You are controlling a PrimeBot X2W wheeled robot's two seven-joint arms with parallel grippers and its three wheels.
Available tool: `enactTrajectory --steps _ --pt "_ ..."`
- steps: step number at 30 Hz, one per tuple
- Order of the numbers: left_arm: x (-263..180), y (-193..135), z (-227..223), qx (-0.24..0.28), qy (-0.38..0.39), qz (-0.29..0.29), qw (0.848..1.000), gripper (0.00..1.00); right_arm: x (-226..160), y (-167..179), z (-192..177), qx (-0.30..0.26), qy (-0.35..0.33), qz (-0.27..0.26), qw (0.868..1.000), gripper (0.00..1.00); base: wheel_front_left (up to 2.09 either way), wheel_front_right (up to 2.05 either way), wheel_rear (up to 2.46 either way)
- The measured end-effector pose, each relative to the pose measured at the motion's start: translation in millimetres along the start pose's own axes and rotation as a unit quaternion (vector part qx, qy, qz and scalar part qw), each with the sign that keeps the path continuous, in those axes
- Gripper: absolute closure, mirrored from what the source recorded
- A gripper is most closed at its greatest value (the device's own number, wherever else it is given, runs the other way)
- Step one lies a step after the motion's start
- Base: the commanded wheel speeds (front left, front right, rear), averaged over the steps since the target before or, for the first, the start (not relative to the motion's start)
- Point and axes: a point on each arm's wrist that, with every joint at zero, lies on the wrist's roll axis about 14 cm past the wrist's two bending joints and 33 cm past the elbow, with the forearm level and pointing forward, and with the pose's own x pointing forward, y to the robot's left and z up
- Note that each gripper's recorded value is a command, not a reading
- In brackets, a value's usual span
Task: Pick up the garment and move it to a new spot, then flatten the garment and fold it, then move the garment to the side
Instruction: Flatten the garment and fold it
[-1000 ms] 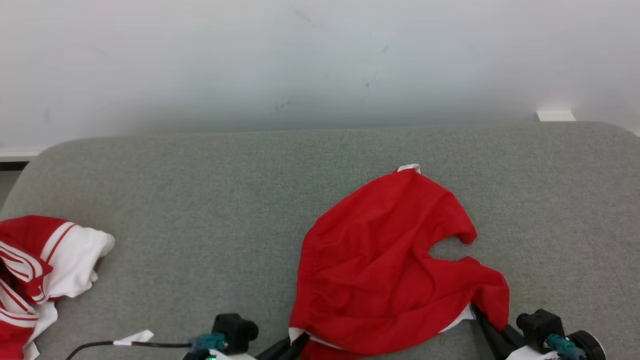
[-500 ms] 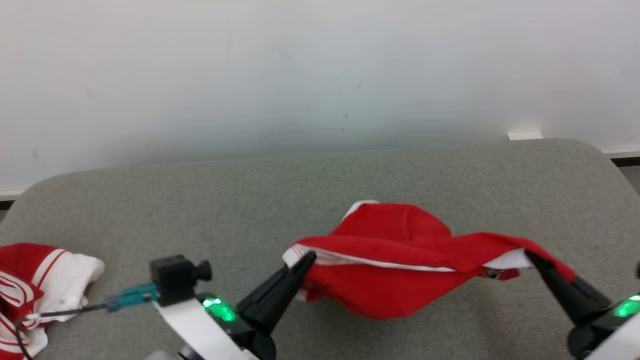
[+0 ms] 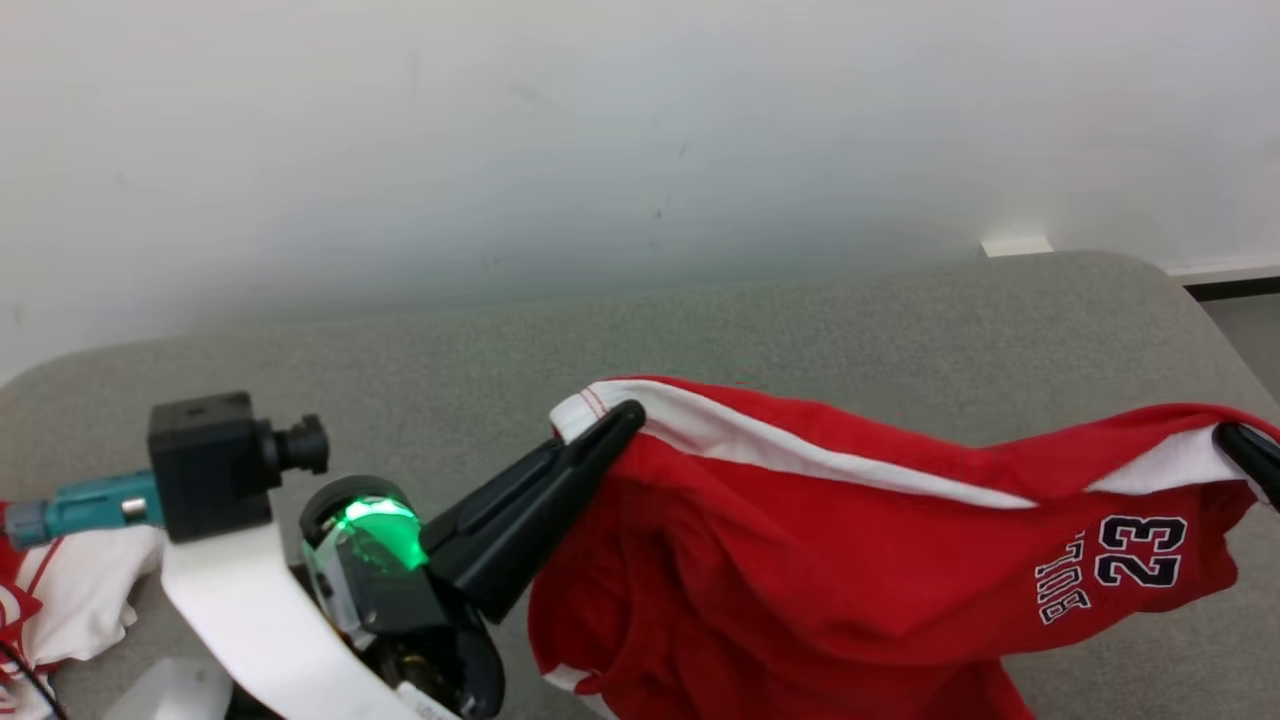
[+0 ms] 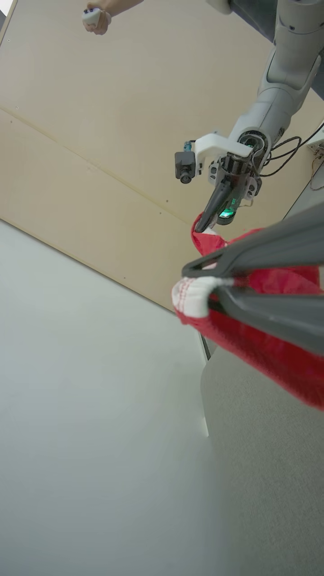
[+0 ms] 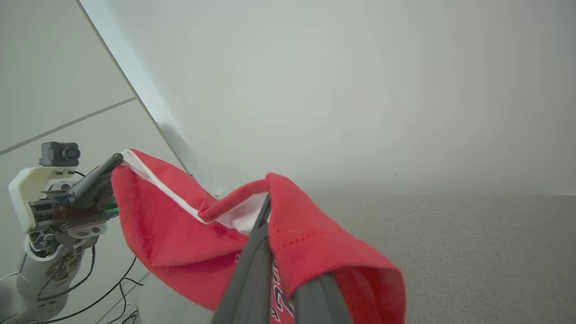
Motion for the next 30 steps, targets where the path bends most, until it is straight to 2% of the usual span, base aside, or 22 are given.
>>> enactTrajectory --steps 4,9,11,13,14,16,17,18,19,21,22,24,26,30 --pt "13 20 -2 0.021 0.034 0.012 0.999 1.00 9 -12 2 -0.001 0.036 -0.010 0.999 1.00 0.00 0.00 0.00" --pt "47 98 4 0.081 0.061 0.077 0.992 1.00 47 -52 24 -0.038 0.042 -0.032 0.998 1.00 0.00 0.00 0.00" --pt "65 135 10 0.117 0.059 0.109 0.985 1.00 71 -69 35 -0.048 0.028 -0.033 0.998 1.00 0.00 0.00 0.00" --pt "87 163 16 0.131 0.044 0.123 0.983 1.00 100 -89 43 -0.061 0.007 -0.034 0.998 1.00 0.00 0.00 0.00" --pt "87 163 16 0.131 0.044 0.123 0.983 1.00 100 -89 43 -0.061 0.007 -0.034 0.998 1.00 0.00 0.00 0.00" --pt "104 198 26 0.152 0.019 0.152 0.977 1.00 136 -110 54 -0.081 -0.028 -0.038 0.996 1.00 0.00 0.00 0.00" --pt "120 225 39 0.173 -0.019 0.171 0.970 1.00 176 -127 63 -0.101 -0.062 -0.042 0.992 1.00 0.00 0.00 0.00" --pt "120 225 39 0.173 -0.019 0.171 0.970 1.00 176 -127 63 -0.101 -0.062 -0.042 0.992 1.00 0.00 0.00 0.00" --pt "126 237 46 0.181 -0.043 0.180 0.966 1.00 198 -134 65 -0.099 -0.080 -0.042 0.991 1.00 0.00 0.00 0.00" --pt "138 273 57 0.213 -0.101 0.205 0.950 1.00 250 -144 63 -0.109 -0.114 -0.044 0.987 1.00 0.00 0.00 0.00" --pt "138 273 57 0.213 -0.101 0.205 0.950 1.00 250 -144 63 -0.109 -0.114 -0.044 0.987 1.00 0.00 0.00 0.00" --pt "144 290 54 0.220 -0.128 0.210 0.944 1.00 274 -144 58 -0.115 -0.129 -0.039 0.984 1.00 0.00 0.00 0.00" --pt "145 307 33 0.230 -0.123 0.214 0.941 1.00 288 -146 42 -0.110 -0.132 -0.034 0.985 1.00 0.00 0.00 0.00" --pt "133 336 -19 0.171 -0.097 0.238 0.951 1.00 283 -162 -6 -0.096 -0.106 -0.043 0.989 1.00 0.00 0.00 0.00"
